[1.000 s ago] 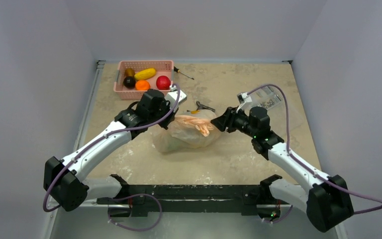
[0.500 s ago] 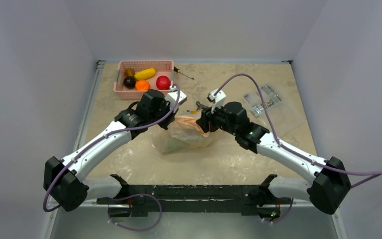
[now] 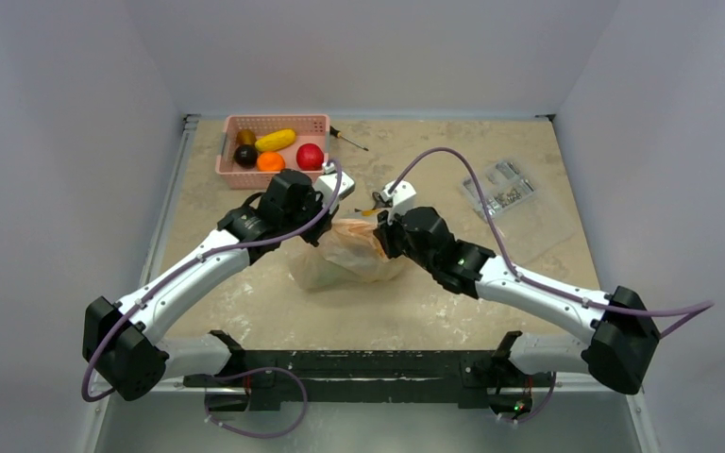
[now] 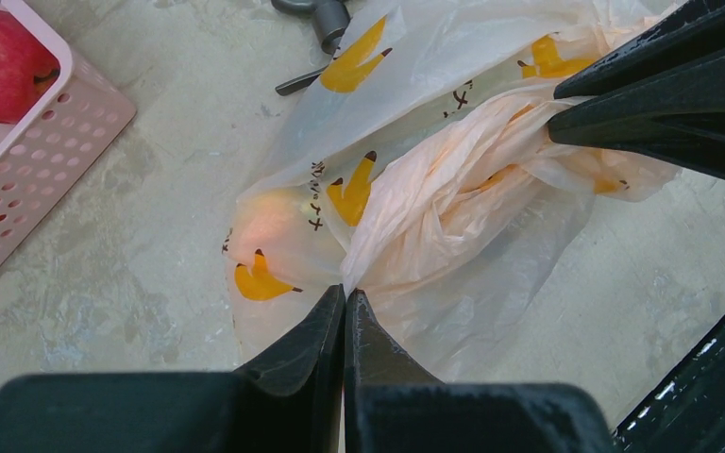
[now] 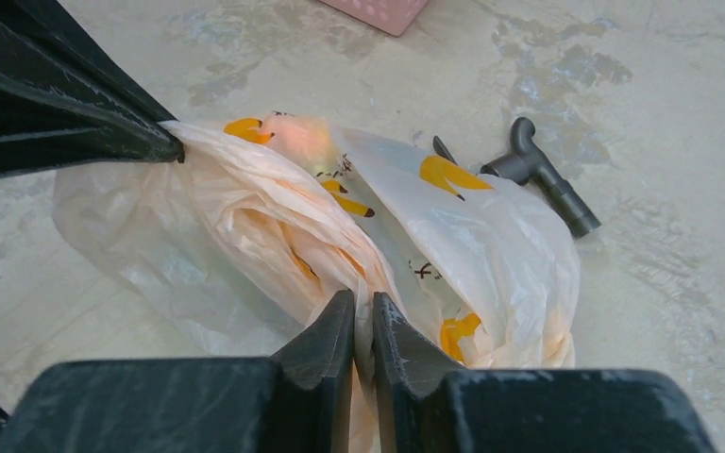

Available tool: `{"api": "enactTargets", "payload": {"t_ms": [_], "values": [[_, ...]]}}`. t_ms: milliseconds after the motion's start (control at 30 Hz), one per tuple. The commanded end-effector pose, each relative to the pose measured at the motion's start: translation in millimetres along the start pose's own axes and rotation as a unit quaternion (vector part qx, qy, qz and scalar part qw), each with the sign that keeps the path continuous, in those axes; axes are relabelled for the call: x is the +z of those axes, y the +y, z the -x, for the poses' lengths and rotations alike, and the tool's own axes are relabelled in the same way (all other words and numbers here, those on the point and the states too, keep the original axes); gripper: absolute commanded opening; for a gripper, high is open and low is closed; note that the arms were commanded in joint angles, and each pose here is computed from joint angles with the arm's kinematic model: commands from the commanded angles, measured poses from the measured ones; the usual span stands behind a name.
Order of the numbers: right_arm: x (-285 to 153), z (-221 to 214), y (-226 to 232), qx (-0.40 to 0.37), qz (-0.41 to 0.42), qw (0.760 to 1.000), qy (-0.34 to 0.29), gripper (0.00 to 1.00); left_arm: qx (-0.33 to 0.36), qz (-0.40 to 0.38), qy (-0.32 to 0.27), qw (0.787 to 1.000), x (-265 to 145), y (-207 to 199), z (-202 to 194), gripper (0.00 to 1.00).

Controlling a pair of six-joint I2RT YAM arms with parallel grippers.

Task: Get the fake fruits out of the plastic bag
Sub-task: Untie the plastic bag at the center of the board.

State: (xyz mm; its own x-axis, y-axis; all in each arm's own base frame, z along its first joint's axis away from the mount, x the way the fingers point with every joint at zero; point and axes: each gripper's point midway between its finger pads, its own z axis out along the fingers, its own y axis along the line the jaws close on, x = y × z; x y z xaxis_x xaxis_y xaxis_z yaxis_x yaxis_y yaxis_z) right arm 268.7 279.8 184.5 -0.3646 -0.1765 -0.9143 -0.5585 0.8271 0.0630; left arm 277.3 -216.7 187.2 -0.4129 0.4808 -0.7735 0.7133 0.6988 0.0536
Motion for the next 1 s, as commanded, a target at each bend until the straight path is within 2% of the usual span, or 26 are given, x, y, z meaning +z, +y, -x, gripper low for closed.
{"api": "enactTargets", "payload": {"t_ms": [0, 133, 267, 333, 500, 667, 700, 867, 967], "values": [[-8, 34, 10, 0.079, 0.02, 0.995, -0.065, 0.06, 0.006, 0.008, -0.027, 1.0, -9, 5, 16, 0.0], [-32, 55, 2, 0.151, 0.033, 0.979, -0.131, 0.0, 0.005, 0.015, -0.024, 1.0, -9, 8, 14, 0.0], [-59, 54, -33, 0.282, 0.044, 0.939, -0.193, 0.0, 0.003, 0.013, -0.028, 1.0, -11, 6, 13, 0.0], [-61, 42, -46, 0.317, 0.044, 0.926, -0.2, 0.0, 0.002, 0.012, -0.031, 0.999, -13, 5, 12, 0.0], [-54, 36, -39, 0.303, 0.061, 0.936, -0.17, 0.0, -0.004, -0.001, -0.043, 0.999, -17, -1, 10, 0.0], [-41, 26, -30, 0.28, 0.072, 0.949, -0.124, 0.0, -0.011, -0.047, -0.063, 0.997, -22, -19, 17, 0.0], [-40, 26, -28, 0.274, 0.076, 0.951, -0.12, 0.0, -0.013, -0.054, -0.066, 0.996, -23, -22, 18, 0.06], [-40, 32, -26, 0.264, 0.079, 0.954, -0.117, 0.0, -0.024, -0.062, -0.084, 0.994, -26, -25, 24, 0.55], [-42, 38, -23, 0.26, 0.089, 0.954, -0.12, 0.0, -0.029, -0.081, -0.101, 0.991, -28, -32, 35, 0.65]]}}
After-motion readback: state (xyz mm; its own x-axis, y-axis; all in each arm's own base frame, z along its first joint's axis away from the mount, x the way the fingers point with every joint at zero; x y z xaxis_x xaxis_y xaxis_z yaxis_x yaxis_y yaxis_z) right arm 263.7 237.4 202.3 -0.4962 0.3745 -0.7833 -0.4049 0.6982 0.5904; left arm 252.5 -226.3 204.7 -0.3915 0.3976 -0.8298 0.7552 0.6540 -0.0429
